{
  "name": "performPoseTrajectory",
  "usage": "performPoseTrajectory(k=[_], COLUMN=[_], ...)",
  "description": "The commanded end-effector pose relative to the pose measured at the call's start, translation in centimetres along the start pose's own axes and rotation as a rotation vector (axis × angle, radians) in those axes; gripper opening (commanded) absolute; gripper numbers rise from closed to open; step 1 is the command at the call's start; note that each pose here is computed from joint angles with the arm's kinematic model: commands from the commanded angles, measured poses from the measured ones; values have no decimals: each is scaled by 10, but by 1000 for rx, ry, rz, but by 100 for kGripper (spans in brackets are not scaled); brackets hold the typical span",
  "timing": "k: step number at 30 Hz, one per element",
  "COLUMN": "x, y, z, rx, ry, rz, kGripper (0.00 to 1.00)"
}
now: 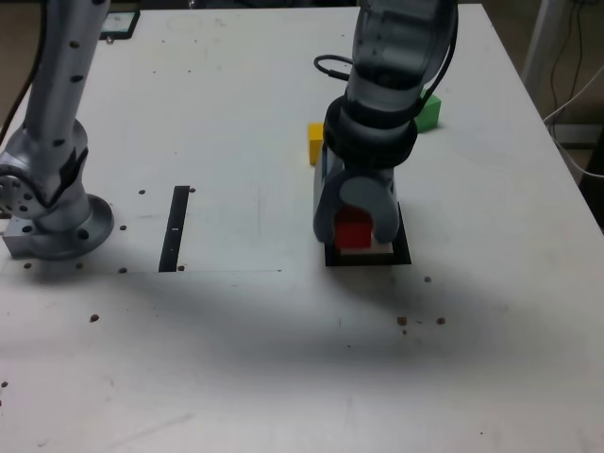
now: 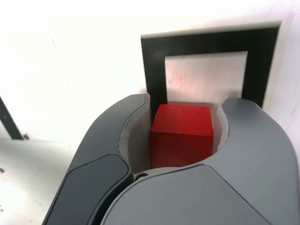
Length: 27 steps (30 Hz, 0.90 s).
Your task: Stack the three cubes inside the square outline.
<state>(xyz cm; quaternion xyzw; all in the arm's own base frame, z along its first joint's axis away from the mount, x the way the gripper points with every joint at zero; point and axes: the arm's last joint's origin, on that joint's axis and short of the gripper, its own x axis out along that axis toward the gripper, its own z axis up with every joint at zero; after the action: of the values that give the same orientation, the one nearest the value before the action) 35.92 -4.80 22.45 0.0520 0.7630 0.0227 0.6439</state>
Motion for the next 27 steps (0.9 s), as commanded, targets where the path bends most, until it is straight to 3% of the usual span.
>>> performPoseTrajectory(k=[1,27], x=[-2,9], y=[6,20], z=[2,12], rx=[-8,-36], ry=[-10,-19], rz=[-1,-5], kGripper=[30,38])
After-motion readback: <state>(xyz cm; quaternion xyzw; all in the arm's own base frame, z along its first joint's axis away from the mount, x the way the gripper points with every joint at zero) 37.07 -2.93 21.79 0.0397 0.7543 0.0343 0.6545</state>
